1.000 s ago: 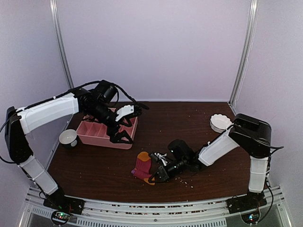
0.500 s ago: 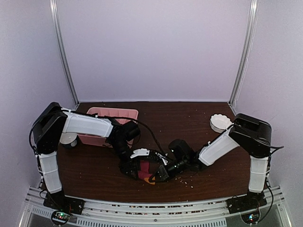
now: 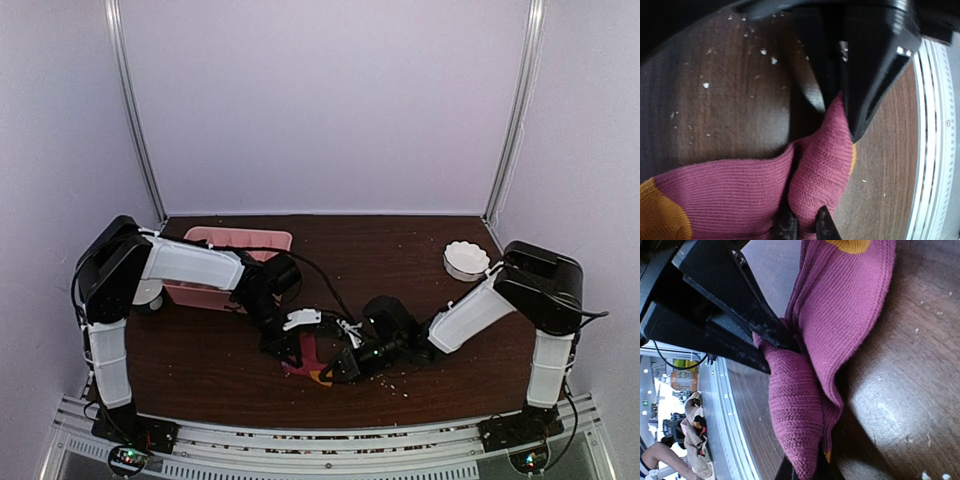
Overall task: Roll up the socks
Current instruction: Roll the sock.
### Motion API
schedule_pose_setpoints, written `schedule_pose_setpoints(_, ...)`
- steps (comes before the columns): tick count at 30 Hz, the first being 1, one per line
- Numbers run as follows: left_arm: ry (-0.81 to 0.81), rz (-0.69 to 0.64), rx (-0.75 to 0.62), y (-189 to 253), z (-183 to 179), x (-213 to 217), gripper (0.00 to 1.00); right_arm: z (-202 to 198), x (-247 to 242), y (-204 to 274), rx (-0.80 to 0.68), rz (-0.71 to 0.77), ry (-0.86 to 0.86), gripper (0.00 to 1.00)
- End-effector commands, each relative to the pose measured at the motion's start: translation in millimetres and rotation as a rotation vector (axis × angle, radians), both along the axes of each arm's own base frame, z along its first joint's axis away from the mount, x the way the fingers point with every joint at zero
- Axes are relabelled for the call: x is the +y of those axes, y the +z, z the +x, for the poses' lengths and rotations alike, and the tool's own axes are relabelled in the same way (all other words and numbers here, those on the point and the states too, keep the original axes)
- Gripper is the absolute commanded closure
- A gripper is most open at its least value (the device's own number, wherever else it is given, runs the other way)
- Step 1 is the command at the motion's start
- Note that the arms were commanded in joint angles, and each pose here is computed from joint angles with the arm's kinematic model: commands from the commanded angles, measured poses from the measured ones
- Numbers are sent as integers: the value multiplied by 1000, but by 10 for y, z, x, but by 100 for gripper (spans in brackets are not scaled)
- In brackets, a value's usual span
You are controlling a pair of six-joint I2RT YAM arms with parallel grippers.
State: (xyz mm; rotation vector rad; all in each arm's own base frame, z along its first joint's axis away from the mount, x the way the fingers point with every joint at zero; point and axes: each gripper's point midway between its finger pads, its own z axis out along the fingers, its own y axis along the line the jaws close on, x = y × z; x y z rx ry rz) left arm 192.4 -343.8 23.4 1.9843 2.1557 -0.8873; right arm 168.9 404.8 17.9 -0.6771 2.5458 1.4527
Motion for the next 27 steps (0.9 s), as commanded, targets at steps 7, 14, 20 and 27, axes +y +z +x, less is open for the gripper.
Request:
schedule_pose_setpoints(7,-6,156,-59,-293,153,159,100,114,-753,-502,-224,-381,-136,64)
schedule_pose_setpoints(14,-77,96,-32,-215,131,31,100,332,-1258,-182,-503,-452,-339,0)
schedule_pose_setpoints(20,-155,-17,-28,9,78,-103,100,498,-1836,333,-619,-408,-793,1)
schedule_pose_setpoints(27,-225,-66,74,104,-139,-62,100,0,-913,734,-1231,-361,-154,0)
